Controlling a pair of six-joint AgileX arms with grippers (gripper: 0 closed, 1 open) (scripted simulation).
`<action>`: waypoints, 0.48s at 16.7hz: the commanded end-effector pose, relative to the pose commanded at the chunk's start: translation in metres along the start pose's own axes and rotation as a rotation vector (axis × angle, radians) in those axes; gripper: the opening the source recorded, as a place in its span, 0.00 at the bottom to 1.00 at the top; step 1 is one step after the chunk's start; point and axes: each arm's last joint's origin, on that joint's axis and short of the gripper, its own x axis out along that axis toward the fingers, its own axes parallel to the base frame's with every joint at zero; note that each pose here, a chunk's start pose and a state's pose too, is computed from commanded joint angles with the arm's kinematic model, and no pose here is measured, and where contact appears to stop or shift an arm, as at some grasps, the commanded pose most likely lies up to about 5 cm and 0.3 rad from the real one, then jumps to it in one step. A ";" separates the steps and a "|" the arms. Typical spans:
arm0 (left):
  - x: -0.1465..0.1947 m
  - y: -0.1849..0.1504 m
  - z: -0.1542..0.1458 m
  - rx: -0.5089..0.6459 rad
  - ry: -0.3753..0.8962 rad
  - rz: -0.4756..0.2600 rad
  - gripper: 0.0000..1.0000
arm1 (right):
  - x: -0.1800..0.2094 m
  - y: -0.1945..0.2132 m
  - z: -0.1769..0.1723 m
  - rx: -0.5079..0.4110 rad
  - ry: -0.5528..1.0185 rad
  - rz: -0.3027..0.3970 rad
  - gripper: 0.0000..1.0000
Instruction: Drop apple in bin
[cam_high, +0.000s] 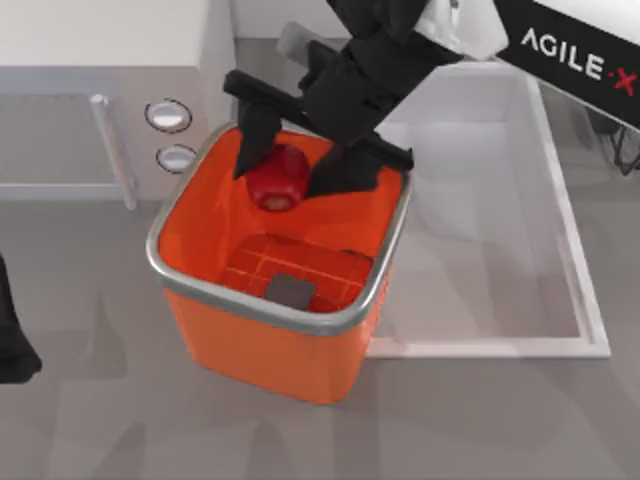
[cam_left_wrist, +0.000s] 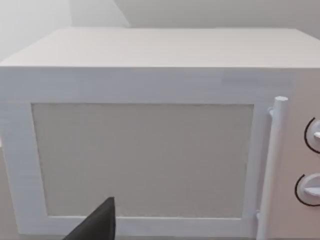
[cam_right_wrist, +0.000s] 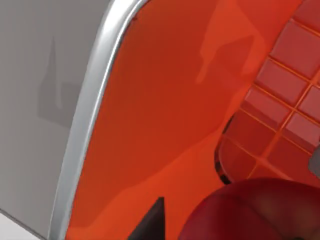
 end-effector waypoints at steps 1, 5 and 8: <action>0.000 0.000 0.000 0.000 0.000 0.000 1.00 | 0.001 -0.002 -0.005 -0.003 -0.002 0.002 0.00; 0.000 0.000 0.000 0.000 0.000 0.000 1.00 | 0.002 -0.006 -0.013 -0.013 -0.009 0.009 0.00; 0.000 0.000 0.000 0.000 0.000 0.000 1.00 | 0.002 -0.006 -0.013 -0.013 -0.009 0.009 0.00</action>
